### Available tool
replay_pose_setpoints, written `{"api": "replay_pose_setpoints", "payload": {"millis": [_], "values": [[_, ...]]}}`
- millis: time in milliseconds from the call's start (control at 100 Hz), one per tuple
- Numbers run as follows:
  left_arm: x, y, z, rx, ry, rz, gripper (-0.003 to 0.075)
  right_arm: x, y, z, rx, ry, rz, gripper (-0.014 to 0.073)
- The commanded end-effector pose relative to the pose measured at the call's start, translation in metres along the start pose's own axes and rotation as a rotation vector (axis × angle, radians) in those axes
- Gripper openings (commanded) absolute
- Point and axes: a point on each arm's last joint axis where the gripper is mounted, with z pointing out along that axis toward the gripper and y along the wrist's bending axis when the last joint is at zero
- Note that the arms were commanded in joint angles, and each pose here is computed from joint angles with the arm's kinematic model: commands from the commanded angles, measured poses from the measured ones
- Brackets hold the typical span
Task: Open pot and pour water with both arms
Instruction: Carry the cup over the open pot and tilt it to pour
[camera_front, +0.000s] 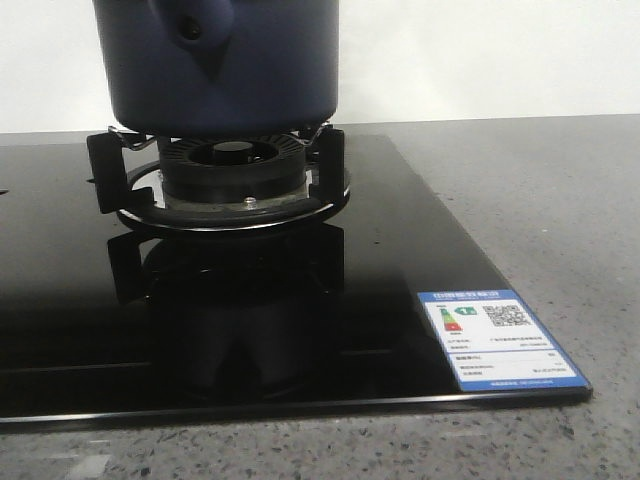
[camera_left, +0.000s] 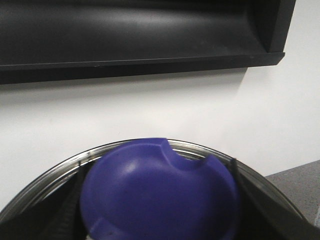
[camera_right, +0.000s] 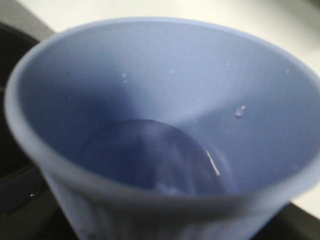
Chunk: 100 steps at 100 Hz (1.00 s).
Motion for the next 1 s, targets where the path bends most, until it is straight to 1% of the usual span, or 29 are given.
{"api": "replay_pose_setpoints", "payload": {"millis": [0, 190, 420, 570, 790, 990], "values": [[-0.027, 0.002, -0.010, -0.030, -0.144, 0.000, 0.0398, -0.028, -0.007, -0.006, 0.054, -0.095, -0.108, 0.0339], [-0.027, 0.002, -0.010, -0.030, -0.142, 0.000, 0.0398, -0.037, 0.001, 0.013, 0.061, -0.024, -0.285, 0.0339], [-0.027, 0.002, -0.010, -0.029, -0.140, 0.000, 0.0398, -0.045, 0.008, 0.021, 0.117, -0.038, -0.523, 0.0338], [-0.027, 0.002, -0.010, -0.029, -0.140, 0.000, 0.0398, -0.046, 0.009, 0.026, 0.146, -0.045, -0.632, 0.0338], [-0.027, 0.002, -0.010, -0.028, -0.138, 0.000, 0.0398, -0.052, 0.010, 0.031, 0.198, -0.107, -0.833, 0.0337], [-0.026, 0.002, -0.010, -0.027, -0.136, 0.000, 0.0398, -0.059, 0.012, 0.030, 0.224, -0.175, -0.958, 0.0337]]}}
